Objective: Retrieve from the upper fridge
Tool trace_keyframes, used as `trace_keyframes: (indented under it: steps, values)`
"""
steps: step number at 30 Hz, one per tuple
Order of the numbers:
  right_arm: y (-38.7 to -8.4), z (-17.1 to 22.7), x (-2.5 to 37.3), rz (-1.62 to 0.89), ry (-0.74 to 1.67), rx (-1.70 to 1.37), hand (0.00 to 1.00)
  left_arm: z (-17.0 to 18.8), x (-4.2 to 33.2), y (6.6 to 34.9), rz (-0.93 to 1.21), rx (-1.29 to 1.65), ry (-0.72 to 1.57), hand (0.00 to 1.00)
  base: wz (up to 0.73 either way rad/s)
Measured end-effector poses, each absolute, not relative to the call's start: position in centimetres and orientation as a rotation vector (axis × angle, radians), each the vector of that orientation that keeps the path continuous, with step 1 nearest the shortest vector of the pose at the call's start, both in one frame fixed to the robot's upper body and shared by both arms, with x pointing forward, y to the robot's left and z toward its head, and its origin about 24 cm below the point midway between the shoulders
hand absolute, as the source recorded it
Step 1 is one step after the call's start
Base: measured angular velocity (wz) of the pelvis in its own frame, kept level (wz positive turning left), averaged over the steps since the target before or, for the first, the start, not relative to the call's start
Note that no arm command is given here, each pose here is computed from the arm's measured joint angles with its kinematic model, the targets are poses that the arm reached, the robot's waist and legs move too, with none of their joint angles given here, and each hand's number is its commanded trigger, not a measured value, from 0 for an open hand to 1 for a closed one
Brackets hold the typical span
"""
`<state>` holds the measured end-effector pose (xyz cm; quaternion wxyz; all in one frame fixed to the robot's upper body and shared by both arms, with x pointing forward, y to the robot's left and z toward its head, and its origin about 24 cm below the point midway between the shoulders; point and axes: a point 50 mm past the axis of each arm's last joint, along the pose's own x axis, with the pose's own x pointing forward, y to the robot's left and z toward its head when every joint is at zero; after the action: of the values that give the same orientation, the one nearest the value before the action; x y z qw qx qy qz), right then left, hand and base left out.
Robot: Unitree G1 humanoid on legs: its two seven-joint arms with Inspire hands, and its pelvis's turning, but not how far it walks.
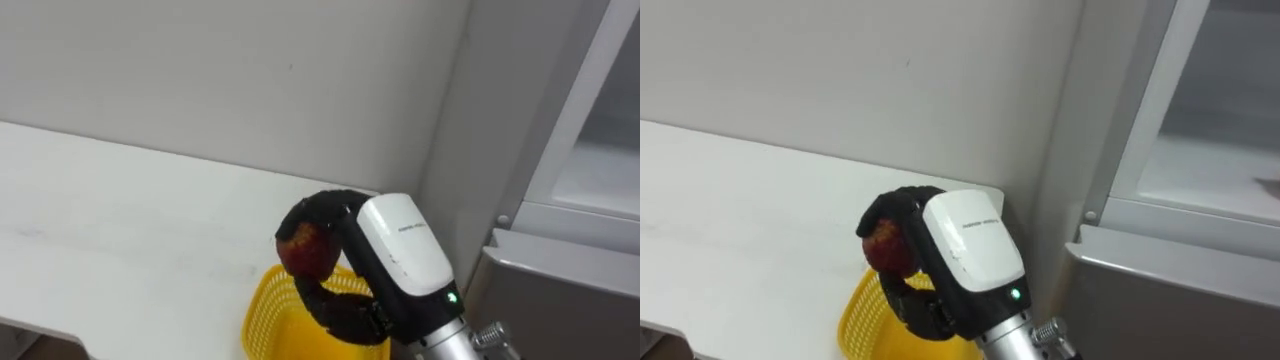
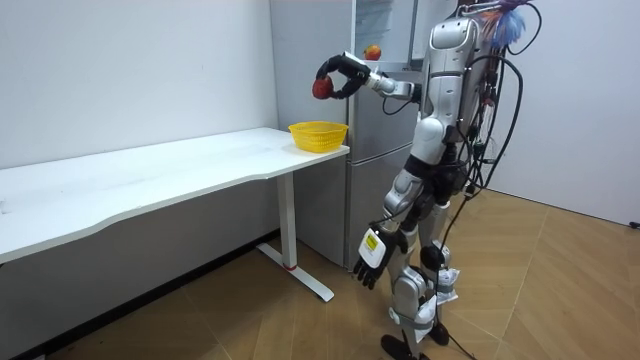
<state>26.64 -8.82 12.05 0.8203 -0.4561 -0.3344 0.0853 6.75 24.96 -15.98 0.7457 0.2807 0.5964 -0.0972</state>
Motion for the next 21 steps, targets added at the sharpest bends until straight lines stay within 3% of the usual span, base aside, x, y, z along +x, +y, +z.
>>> trace_keyframes:
  steps: [10, 18, 19, 21]
  values:
    - [-8.6, 8.7, 27.5, 0.248, -0.538, -1.002, 1.00, -16.0, 6.7, 24.9, -0.217, 0.612, 1.307, 0.00, 0.02]
    - [-8.6, 8.5, 27.6, 0.256, -0.529, -1.006, 1.00, -15.9, 7.3, 24.7, -0.252, 0.655, 1.283, 0.00, 0.00]
    - [-8.6, 8.5, 27.6, 0.256, -0.529, -1.006, 0.98, -15.9, 7.4, 24.7, -0.261, 0.667, 1.279, 0.00, 0.00]
    - [-8.6, 8.5, 27.6, 0.256, -0.528, -1.006, 0.81, -15.9, 7.4, 24.6, -0.269, 0.675, 1.276, 0.00, 0.00]
